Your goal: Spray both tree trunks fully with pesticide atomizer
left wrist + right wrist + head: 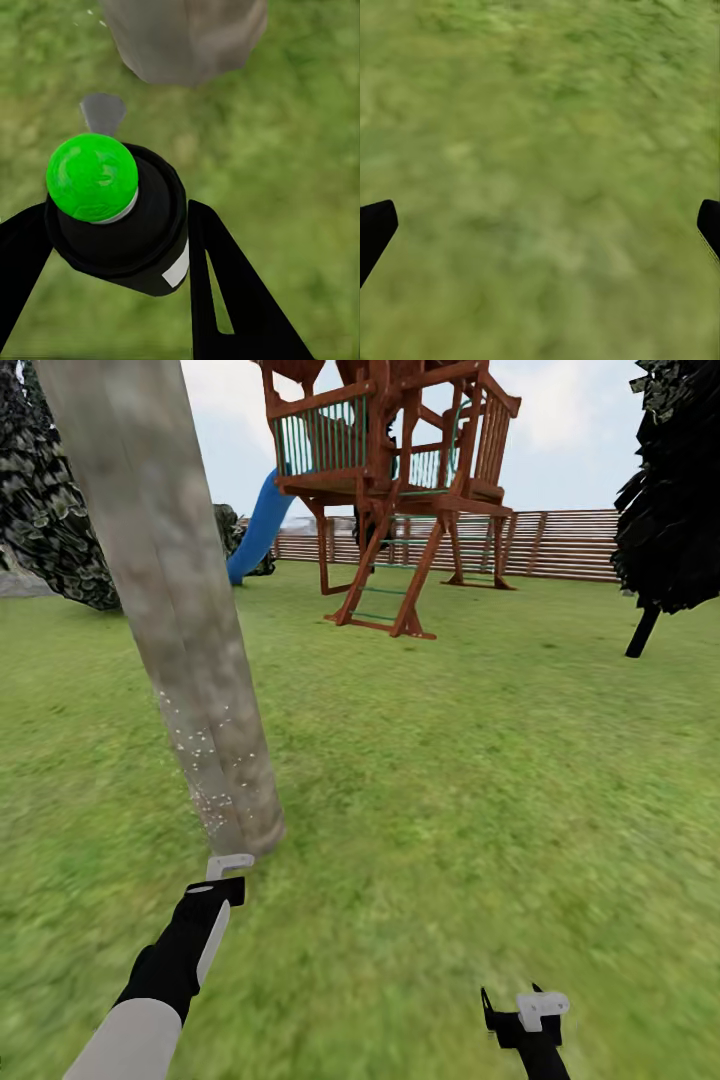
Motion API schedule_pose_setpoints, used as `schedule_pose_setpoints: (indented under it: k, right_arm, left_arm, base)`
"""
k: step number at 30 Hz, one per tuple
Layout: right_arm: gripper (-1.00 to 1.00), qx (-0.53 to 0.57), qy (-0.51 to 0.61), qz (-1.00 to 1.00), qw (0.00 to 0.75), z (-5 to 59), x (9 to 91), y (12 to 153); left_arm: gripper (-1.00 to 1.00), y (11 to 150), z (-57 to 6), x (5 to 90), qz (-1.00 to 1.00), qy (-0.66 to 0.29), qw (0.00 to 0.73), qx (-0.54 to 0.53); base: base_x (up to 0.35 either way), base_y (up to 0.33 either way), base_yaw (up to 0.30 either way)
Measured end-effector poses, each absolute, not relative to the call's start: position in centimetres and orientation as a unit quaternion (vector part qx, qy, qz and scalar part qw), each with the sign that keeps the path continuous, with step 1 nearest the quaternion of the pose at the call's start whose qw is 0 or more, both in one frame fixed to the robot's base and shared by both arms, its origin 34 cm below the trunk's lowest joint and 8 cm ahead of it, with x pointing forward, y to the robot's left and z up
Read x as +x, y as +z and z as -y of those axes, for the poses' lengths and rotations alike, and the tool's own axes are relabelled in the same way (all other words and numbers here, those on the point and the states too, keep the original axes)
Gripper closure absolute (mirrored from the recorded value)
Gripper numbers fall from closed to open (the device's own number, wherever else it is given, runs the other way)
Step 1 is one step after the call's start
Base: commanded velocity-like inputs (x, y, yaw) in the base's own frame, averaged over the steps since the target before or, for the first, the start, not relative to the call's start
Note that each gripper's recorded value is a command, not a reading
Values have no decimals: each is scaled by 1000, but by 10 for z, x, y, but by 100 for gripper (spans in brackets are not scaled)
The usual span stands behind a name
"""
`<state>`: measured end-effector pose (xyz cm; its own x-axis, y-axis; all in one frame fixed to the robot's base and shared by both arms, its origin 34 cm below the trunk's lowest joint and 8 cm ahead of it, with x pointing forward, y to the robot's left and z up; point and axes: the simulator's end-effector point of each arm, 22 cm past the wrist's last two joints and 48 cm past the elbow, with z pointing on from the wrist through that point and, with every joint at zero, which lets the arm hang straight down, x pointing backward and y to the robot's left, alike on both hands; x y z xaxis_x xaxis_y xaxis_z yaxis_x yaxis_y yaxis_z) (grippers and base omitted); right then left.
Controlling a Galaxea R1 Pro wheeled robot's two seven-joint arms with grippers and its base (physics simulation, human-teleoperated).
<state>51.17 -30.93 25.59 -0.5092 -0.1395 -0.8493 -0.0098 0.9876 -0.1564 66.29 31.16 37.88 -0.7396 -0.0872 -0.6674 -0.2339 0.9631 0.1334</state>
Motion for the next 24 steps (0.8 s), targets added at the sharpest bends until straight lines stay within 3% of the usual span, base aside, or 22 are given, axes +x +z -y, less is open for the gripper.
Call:
schedule_pose_setpoints:
  k: [12,24]
  right_arm:
    - [-100,-43,-66,-866,493,309,512,256]
    - [-100,-43,-66,-866,493,309,512,256]
  left_arm:
    - [100,377,-317,660,-929,109,342,-85]
    - [100,376,-333,651,-929,143,325,-102]
  base:
    - [127,-276,54]
    - [137,-276,265]
